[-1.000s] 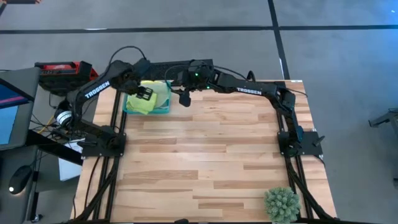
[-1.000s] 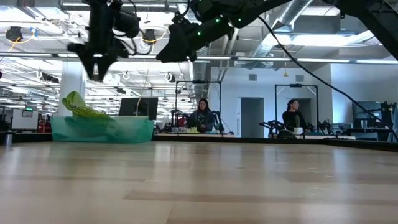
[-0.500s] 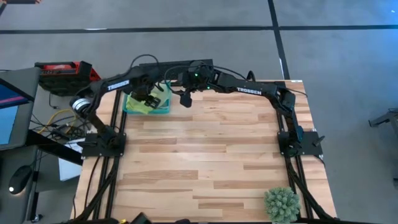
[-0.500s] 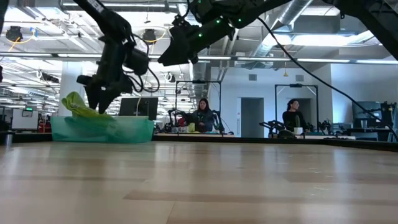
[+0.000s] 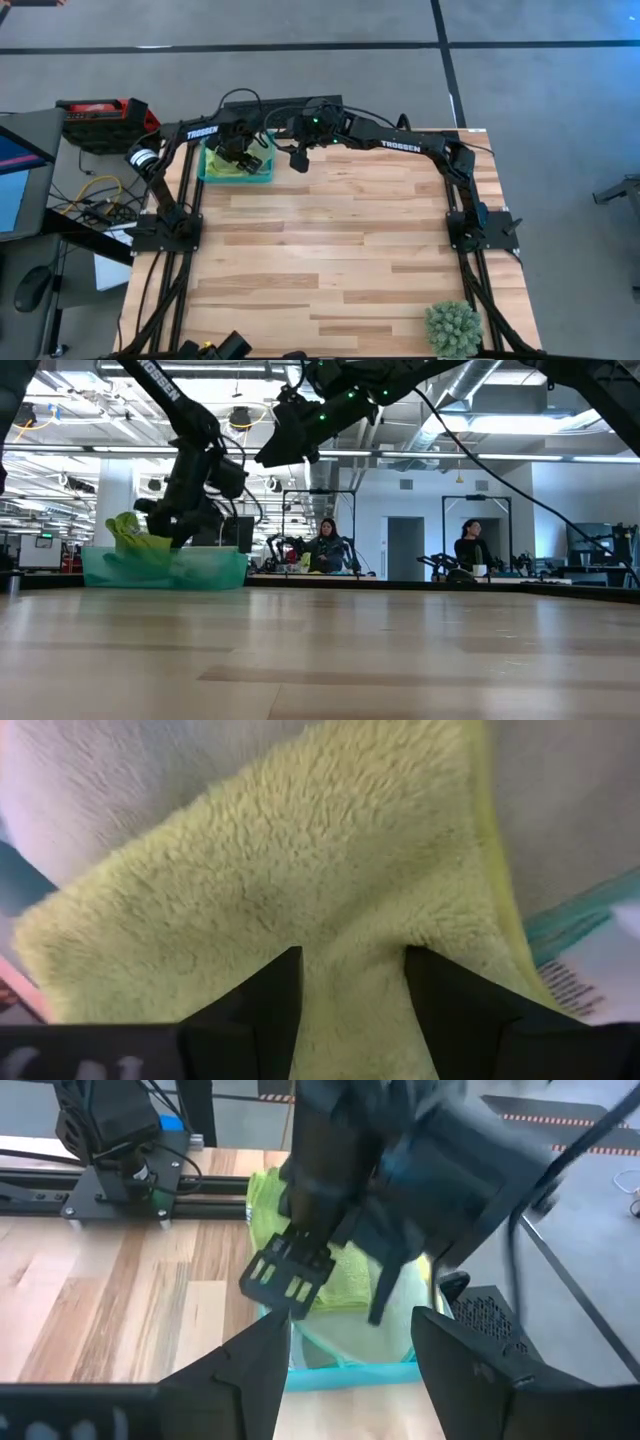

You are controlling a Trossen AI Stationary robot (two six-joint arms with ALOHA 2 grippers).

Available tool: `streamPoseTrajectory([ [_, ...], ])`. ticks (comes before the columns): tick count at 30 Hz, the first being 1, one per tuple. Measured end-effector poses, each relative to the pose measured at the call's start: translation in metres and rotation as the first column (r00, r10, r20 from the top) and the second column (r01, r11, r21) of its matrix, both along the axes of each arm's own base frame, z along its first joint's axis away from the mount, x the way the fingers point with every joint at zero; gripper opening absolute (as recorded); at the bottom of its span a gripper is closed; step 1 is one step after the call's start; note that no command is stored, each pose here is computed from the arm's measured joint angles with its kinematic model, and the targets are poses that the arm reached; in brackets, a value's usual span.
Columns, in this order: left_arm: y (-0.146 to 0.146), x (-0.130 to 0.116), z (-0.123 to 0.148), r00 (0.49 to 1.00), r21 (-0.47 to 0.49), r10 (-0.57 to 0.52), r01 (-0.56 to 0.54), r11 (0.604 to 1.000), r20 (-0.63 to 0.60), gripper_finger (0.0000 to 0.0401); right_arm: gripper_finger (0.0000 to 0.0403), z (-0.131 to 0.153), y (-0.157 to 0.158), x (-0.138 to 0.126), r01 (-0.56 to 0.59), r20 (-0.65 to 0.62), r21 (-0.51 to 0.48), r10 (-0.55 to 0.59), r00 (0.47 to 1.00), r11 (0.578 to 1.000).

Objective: Fold microfiber towels
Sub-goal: Stack the folded light green microfiber on top of the green microfiber towel

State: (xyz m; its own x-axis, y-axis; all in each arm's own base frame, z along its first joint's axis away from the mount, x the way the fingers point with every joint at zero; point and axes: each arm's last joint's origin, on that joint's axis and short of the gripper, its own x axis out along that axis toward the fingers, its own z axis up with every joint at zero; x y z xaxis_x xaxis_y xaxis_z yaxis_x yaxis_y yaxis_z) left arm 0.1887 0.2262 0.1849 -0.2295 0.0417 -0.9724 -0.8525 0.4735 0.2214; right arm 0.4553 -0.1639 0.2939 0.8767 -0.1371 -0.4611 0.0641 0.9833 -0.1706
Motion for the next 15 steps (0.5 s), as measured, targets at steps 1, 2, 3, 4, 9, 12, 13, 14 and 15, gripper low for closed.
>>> streamPoseTrajectory([
  [1,0.0,0.0,0.004,1.0,0.009,0.0,0.0,1.0,0.011,0.0172,0.0233,0.0,0.0,0.0,0.0,0.0,0.0,0.0,1.0,1.0],
  [2,0.001,0.001,0.01,1.0,0.019,0.0,-0.001,1.0,0.024,0.0172,0.0233,0.0,0.0,0.0,0.0,0.0,0.0,0.0,1.0,1.0],
  [3,0.001,0.001,0.017,0.999,0.037,-0.001,-0.001,0.999,0.038,0.0172,0.0233,0.0,0.0,0.0,0.0,0.0,0.0,0.0,1.0,1.0],
  [4,0.002,0.002,0.024,0.999,0.056,-0.003,0.0,0.998,0.054,0.0172,0.0233,0.0,0.0,0.0,0.0,0.0,0.0,0.0,1.0,1.0],
  [9,0.006,-0.007,0.042,0.998,0.126,0.014,-0.022,0.992,0.06,0.0172,0.0233,0.0,0.0,0.0,0.0,0.0,0.0,0.0,1.0,1.0],
  [12,0.008,-0.022,0.037,0.998,0.087,0.055,-0.054,0.995,-0.007,0.0172,0.0233,0.0,0.0,0.0,0.002,0.0,-0.001,-0.002,1.0,1.0],
  [13,0.009,-0.027,0.033,0.997,0.073,0.07,-0.068,0.995,-0.024,0.0172,0.0233,0.0,0.0,0.0,0.004,0.0,-0.002,-0.004,1.0,1.0],
  [14,0.009,-0.031,0.03,0.996,0.066,0.082,-0.08,0.995,-0.033,0.0172,0.0233,0.0,0.0,0.0,0.004,0.0,-0.002,-0.004,1.0,1.0],
  [15,0.01,-0.034,0.027,0.995,0.062,0.095,-0.092,0.994,-0.04,0.0172,0.0233,0.0,0.0,0.0,0.003,0.0,-0.002,-0.003,1.0,1.0],
])
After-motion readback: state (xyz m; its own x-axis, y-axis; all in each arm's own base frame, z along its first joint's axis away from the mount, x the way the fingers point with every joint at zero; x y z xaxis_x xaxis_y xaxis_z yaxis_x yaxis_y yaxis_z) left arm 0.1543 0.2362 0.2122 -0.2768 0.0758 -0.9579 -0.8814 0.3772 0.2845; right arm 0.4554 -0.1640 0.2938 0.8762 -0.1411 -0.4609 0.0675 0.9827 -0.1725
